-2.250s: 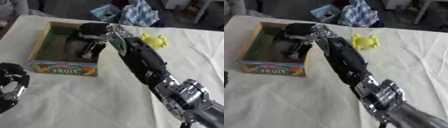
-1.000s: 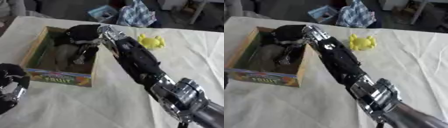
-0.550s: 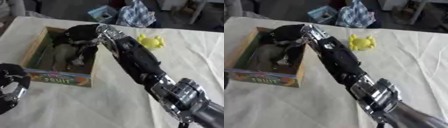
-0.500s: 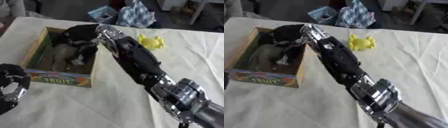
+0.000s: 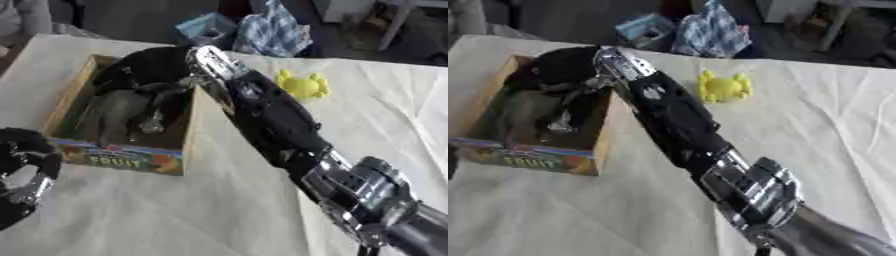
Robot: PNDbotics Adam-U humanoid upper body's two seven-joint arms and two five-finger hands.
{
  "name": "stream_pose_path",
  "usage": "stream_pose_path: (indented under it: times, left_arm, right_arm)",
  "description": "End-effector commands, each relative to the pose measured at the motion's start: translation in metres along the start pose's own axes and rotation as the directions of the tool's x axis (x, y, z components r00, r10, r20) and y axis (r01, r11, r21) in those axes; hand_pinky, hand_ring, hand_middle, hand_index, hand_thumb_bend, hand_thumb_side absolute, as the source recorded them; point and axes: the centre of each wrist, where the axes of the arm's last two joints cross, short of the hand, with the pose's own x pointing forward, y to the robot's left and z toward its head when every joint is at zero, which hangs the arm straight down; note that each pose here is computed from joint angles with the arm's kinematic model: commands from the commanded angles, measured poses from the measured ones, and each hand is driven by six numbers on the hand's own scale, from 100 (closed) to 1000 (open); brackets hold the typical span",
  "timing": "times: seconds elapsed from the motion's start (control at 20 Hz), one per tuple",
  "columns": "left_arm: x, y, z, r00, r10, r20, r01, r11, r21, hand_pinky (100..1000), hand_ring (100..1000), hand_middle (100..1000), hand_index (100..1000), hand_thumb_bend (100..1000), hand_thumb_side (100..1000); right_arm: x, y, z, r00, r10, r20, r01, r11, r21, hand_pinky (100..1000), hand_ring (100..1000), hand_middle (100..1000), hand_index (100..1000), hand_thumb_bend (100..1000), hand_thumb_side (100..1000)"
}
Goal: Pick up objects on the table and place them in the box.
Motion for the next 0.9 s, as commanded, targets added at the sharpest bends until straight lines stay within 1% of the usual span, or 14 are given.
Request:
stream_pose_path:
  times: [0.05,0.25,0.45,0.5,0.55,0.6,0.65,0.7,0.8,0.9]
  left_arm:
    - [0.008,0.002,-0.003,1.000,-0.009,0.029,0.009,1.000,-0.003,535,623,563,655,359,100]
    - [0.008,0.002,-0.004,1.000,-0.007,0.030,0.007,1.000,-0.003,535,623,564,655,361,100]
    - [0.007,0.002,-0.003,1.000,-0.007,0.029,0.007,1.000,-0.001,535,623,565,655,364,100]
    - [0.007,0.002,-0.003,1.000,-0.006,0.029,0.006,1.000,0.000,535,622,565,655,365,100]
    - [0.007,0.002,-0.003,1.000,-0.006,0.029,0.006,1.000,0.000,535,622,565,655,365,100]
    - [0.007,0.002,-0.003,1.000,-0.006,0.029,0.006,1.000,0.000,535,622,565,655,365,100]
    - [0.007,0.002,-0.003,1.000,-0.005,0.029,0.005,1.000,0.000,535,622,565,655,366,100]
    - [0.007,0.002,-0.003,1.000,-0.004,0.028,0.004,1.000,0.001,535,622,565,655,366,100]
    - [0.007,0.002,-0.003,1.000,-0.003,0.028,0.003,1.000,0.001,535,622,565,655,367,100]
    - [0.007,0.002,-0.003,1.000,-0.002,0.027,0.002,1.000,0.002,535,622,566,655,369,100]
  right_arm:
    - [-0.008,-0.019,0.004,0.993,0.117,-0.008,-0.117,0.993,-0.018,882,977,987,1000,461,1000]
    - [-0.007,-0.007,0.005,0.983,0.185,0.000,-0.185,0.983,0.020,896,987,999,1000,453,1000]
    - [-0.007,0.009,0.008,0.974,0.226,0.014,-0.227,0.971,0.071,906,996,1000,1000,448,1000]
    - [-0.007,0.012,0.008,0.972,0.235,0.017,-0.235,0.969,0.078,911,1000,1000,1000,447,966]
    - [-0.008,0.015,0.009,0.970,0.243,0.022,-0.244,0.966,0.088,917,1000,1000,1000,438,900]
    - [-0.008,0.019,0.010,0.967,0.252,0.027,-0.253,0.962,0.097,923,1000,1000,1000,437,800]
    - [-0.008,0.022,0.011,0.965,0.260,0.033,-0.262,0.959,0.107,925,1000,1000,1000,437,743]
    - [-0.008,0.025,0.012,0.963,0.268,0.038,-0.271,0.956,0.114,928,1000,1000,1000,441,621]
    - [-0.009,0.030,0.014,0.959,0.280,0.049,-0.284,0.951,0.121,930,1000,1000,1000,443,585]
    - [-0.009,0.034,0.016,0.955,0.291,0.058,-0.296,0.948,0.118,931,1000,1000,1000,443,594]
